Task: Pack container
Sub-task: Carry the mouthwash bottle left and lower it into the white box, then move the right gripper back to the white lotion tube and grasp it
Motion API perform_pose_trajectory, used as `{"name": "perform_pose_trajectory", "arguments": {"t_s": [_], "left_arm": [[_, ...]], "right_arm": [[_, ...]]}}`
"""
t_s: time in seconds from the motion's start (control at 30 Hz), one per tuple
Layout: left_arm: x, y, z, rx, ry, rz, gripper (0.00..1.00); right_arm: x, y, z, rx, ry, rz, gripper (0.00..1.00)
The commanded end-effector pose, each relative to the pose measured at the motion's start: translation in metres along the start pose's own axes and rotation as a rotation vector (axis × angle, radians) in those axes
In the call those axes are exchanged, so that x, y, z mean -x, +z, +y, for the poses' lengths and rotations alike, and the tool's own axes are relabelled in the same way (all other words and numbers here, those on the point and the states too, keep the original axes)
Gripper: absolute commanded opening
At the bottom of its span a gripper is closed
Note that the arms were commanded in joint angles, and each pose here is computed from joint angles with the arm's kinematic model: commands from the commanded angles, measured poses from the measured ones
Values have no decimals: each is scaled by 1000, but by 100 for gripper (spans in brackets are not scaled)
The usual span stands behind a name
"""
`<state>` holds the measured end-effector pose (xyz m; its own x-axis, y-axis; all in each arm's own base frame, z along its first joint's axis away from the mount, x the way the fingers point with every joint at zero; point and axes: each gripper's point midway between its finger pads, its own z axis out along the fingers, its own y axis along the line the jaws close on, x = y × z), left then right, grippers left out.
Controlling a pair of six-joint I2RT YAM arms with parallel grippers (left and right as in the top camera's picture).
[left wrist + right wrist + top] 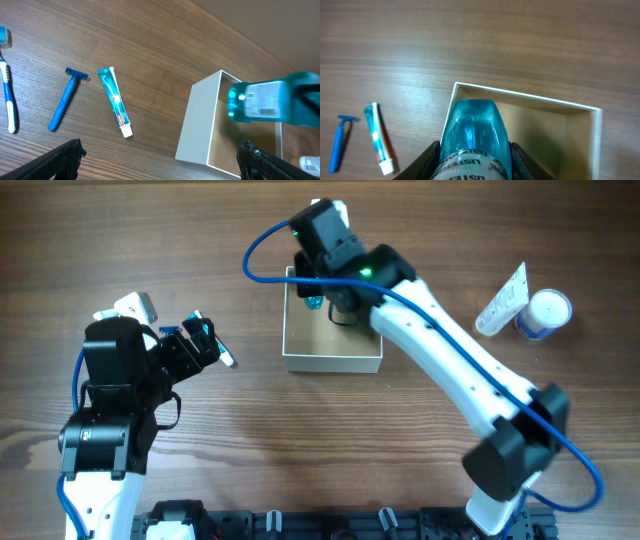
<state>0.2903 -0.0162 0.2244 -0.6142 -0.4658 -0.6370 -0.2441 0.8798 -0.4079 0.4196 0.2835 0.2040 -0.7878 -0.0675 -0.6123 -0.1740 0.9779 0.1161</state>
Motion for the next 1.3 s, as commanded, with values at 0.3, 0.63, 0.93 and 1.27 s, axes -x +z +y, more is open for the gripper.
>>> {"name": "perform_pose_trajectory", "arguments": {"t_s": [0.3, 0.63, 0.93, 1.27], "left_arm": [[5, -4, -7, -23, -4, -10, 100], [4, -4, -6, -20, -4, -4, 100], [4, -4, -6, -20, -4, -4, 100], [4, -4, -6, -20, -4, -4, 100]], "right_arm": [[-27, 65, 6, -14, 53, 89, 4], [-27, 65, 7, -13, 49, 89, 74], [13, -8, -8, -31, 15, -48, 88], [41, -172, -197, -295, 224, -188, 100]]}}
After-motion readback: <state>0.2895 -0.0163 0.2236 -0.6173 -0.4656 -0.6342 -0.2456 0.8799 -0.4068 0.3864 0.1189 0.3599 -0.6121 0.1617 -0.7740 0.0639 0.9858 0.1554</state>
